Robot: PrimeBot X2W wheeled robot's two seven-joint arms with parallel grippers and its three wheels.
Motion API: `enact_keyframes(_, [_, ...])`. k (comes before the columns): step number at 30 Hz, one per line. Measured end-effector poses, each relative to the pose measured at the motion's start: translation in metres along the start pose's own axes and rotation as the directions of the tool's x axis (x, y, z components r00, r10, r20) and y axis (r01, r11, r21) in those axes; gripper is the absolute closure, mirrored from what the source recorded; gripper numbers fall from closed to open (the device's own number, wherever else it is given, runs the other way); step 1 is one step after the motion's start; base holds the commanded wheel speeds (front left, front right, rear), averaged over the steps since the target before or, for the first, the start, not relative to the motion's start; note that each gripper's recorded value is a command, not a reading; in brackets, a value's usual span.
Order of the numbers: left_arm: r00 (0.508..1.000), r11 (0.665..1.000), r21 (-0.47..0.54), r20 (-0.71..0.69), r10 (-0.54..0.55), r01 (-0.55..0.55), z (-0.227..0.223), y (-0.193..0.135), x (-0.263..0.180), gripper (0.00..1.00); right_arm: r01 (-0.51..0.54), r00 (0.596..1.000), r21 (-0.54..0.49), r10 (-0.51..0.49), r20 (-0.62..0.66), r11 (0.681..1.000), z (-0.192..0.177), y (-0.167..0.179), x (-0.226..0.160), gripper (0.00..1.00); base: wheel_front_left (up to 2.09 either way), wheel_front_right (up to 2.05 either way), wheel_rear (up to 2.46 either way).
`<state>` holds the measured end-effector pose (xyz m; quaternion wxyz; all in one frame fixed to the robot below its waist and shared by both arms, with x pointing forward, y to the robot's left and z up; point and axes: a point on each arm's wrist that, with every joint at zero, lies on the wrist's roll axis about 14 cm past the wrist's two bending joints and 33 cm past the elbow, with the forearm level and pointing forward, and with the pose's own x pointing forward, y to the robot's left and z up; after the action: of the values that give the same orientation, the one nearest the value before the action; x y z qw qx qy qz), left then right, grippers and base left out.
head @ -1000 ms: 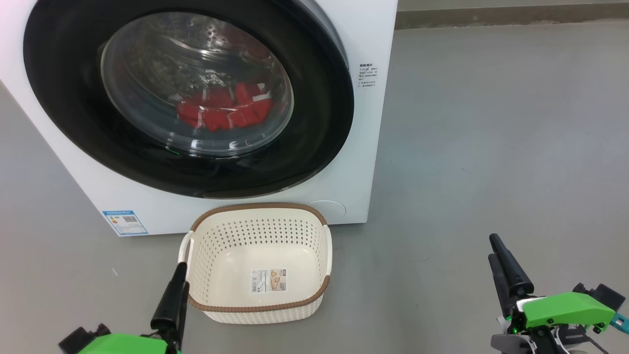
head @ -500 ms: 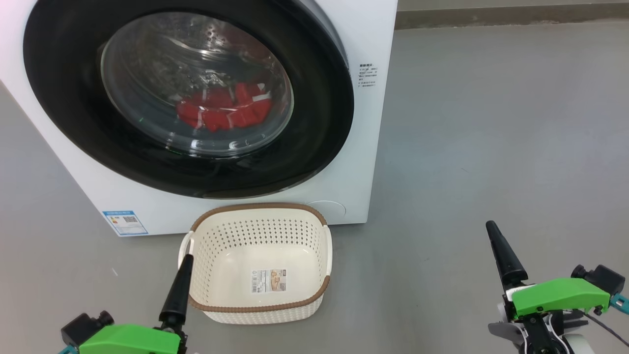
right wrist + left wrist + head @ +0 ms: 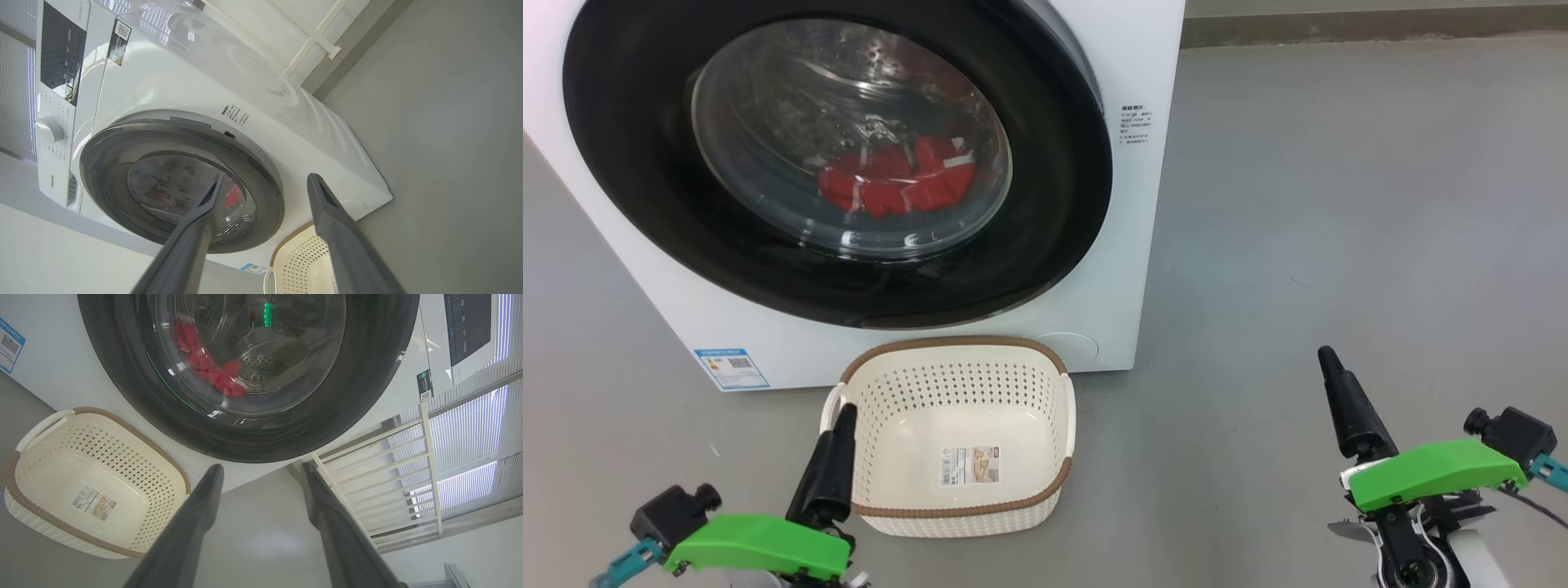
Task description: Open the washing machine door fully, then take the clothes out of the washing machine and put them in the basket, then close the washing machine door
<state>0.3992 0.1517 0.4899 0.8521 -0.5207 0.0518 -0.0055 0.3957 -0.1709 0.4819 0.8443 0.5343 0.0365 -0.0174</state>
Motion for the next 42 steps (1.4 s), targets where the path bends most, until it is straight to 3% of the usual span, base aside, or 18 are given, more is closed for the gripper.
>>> enact_keyframes(8, [1.0, 0.988, 0.151, -0.001, -0.004, 0.004, -0.001, -0.006, 0.006, 0.0, -0.015, 1.0, -0.151, 0.018, 0.013, 0.988, 0.005, 0.004, 0.004, 0.0, 0.0, 0.0, 0.0])
enact_keyframes(15, [1.0, 0.964, 0.264, 0.001, -0.002, 0.002, -0.003, -0.009, 0.011, 0.0, -0.037, 0.998, -0.284, 0.048, 0.034, 0.958, 0.012, 0.013, 0.008, 0.0, 0.0, 0.0, 0.0])
enact_keyframes(25, [1.0, 0.916, 0.4, 0.008, -0.024, 0.019, -0.004, -0.018, 0.017, 0.0, -0.062, 0.992, -0.46, 0.107, 0.073, 0.886, 0.027, 0.029, 0.012, 0.0, 0.0, 0.0, 0.0])
enact_keyframes(42, [0.996, 0.784, 0.618, 0.024, -0.091, 0.057, -0.002, -0.036, 0.028, 0.0, -0.072, 0.98, -0.658, 0.177, 0.094, 0.75, 0.037, 0.046, 0.019, 0.0, 0.0, 0.0, 0.0])
